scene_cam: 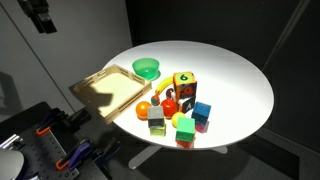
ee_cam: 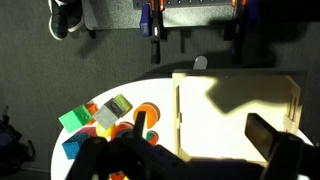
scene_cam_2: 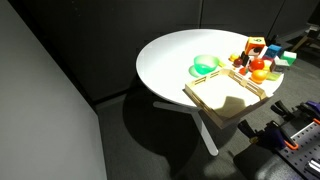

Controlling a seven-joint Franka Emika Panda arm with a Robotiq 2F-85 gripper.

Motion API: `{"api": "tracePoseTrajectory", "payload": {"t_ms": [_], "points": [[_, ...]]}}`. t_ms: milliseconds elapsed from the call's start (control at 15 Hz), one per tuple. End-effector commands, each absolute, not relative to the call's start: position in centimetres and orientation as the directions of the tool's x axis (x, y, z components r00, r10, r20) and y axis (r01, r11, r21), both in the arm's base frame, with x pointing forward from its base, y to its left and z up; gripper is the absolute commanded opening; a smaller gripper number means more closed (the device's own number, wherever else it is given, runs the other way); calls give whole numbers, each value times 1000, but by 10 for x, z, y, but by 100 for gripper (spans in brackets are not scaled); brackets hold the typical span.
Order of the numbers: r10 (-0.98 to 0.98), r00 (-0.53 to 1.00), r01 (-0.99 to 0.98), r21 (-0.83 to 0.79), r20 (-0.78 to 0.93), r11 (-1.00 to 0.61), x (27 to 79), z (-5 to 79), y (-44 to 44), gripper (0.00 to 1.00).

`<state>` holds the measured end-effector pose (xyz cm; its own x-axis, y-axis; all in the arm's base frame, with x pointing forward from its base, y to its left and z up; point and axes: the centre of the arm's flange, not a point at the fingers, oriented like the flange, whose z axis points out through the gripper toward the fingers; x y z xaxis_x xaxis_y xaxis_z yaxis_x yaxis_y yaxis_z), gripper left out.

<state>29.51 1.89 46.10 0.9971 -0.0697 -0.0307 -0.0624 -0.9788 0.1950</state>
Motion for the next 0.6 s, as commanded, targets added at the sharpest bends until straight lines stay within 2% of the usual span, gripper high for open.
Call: {"api": "tracePoseTrajectory", "payload": {"t_ms": [0, 333, 533], "points": [[-70, 997, -62, 195, -31, -979, 295, 461, 19, 100], [-70, 997, -62, 195, -31, -979, 295, 461, 19, 100], [-16, 999, -13, 87, -35, -996, 295, 458, 22, 100]]}}
